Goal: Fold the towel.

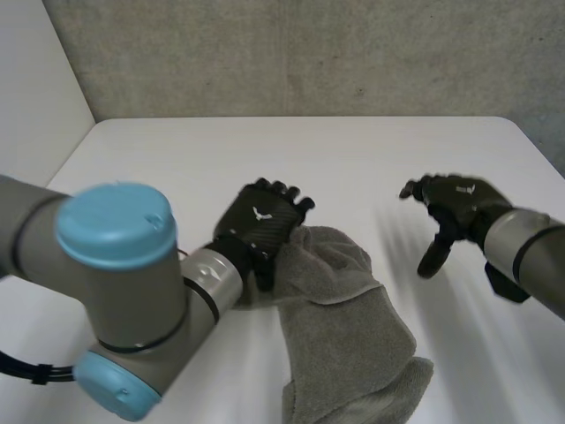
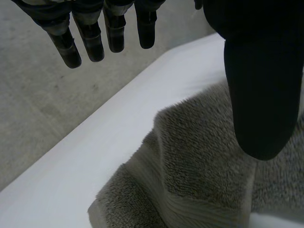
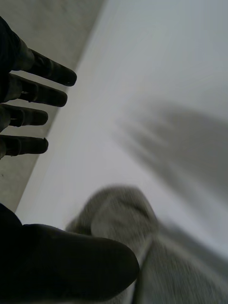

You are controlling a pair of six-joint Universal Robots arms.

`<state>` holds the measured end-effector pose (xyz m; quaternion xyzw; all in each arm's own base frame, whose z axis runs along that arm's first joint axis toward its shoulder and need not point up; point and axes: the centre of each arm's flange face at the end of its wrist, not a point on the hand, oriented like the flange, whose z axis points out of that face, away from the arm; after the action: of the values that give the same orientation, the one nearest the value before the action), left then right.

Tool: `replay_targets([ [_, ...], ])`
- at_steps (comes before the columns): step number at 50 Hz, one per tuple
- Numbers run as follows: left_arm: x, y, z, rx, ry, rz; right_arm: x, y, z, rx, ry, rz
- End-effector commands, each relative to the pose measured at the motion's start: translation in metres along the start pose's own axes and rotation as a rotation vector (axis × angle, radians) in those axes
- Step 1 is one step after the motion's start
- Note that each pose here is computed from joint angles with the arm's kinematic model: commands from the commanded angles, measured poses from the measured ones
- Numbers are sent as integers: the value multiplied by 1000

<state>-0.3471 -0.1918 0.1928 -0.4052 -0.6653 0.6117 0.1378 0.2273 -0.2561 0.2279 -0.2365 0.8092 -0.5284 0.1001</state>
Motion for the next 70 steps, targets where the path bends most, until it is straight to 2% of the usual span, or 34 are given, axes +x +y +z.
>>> replay_targets([
  [1, 18, 23, 17, 59, 2, 108, -3, 38, 4, -88, -74, 160],
  [6, 24, 34, 21, 44, 16, 129, -8, 62, 10, -125, -85, 233],
  [11, 21, 34, 18, 39, -8, 151, -14, 70, 10, -142, -98, 233],
  [18, -7, 17, 3, 57, -129, 142, -19, 69, 12, -122, -109, 221],
  [20, -28, 18, -2, 39, -212, 136, -21, 70, 13, -121, -114, 216],
  [22, -35, 19, -5, 32, -236, 132, -30, 72, 15, -125, -136, 203],
  [28, -51, 28, -17, -5, -277, 120, -35, 77, 20, -147, -135, 195],
  [37, -64, 35, -28, -25, -315, 110, -63, 83, 22, -163, -222, 156],
  [42, -72, 24, -21, 36, -349, 110, -62, 48, 22, -40, -214, 129],
  [43, -72, 24, -21, 36, -350, 110, -59, 25, 20, 37, -205, 117],
  [44, -81, 14, -16, 77, -381, 111, -58, 25, 20, 37, -205, 117],
  [45, -81, 14, -16, 78, -381, 111, -54, -1, 17, 126, -191, 104],
  [46, -92, 0, -11, 132, -419, 110, -49, -32, 11, 231, -168, 90],
  [47, -102, -20, -7, 197, -454, 114, -49, -32, 11, 232, -168, 90],
  [48, -102, -20, -7, 198, -454, 114, -42, -66, 4, 344, -127, 77],
  [49, -112, -43, -3, 271, -487, 112, -35, -103, -6, 472, -78, 64],
  [50, -124, -70, 0, 356, -527, 100, -35, -104, -6, 473, -77, 64],
  [51, -124, -70, 0, 357, -527, 100, -27, -140, -19, 611, -25, 53],
  [52, -135, -99, -1, 443, -570, 75, -22, -174, -35, 753, 23, 41],
  [53, -147, -126, -4, 529, -616, 37, -22, -174, -35, 754, 24, 41],
  [54, -147, -126, -4, 530, -616, 37, -20, -203, -54, 883, 58, 25],
  [55, -158, -152, -10, 617, -652, -6, -20, -203, -54, 884, 58, 25],
  [56, -158, -152, -10, 617, -652, -7, -17, -225, -71, 996, 93, 4],
  [57, -168, -175, -17, 699, -678, -46, -16, -239, -83, 1069, 121, -25],
  [58, -175, -194, -24, 766, -691, -79, -16, -239, -83, 1070, 121, -25],
  [59, -175, -194, -24, 766, -691, -79, -15, -247, -90, 1107, 145, -59],
  [62, -179, -207, -29, 804, -682, -106, -18, -243, -88, 1064, 158, -128],
  [63, -178, -205, -28, 781, -673, -107, -26, -233, -83, 1005, 138, -163],
  [65, -175, -198, -26, 744, -660, -111, -26, -233, -83, 1004, 138, -164],
  [67, -171, -186, -21, 689, -646, -115, -54, -198, -67, 831, 56, -250],
  [69, -166, -169, -16, 623, -624, -119, -65, -182, -59, 762, 25, -285],
  [70, -158, -146, -10, 549, -599, -118, -73, -163, -51, 686, 4, -330],
])
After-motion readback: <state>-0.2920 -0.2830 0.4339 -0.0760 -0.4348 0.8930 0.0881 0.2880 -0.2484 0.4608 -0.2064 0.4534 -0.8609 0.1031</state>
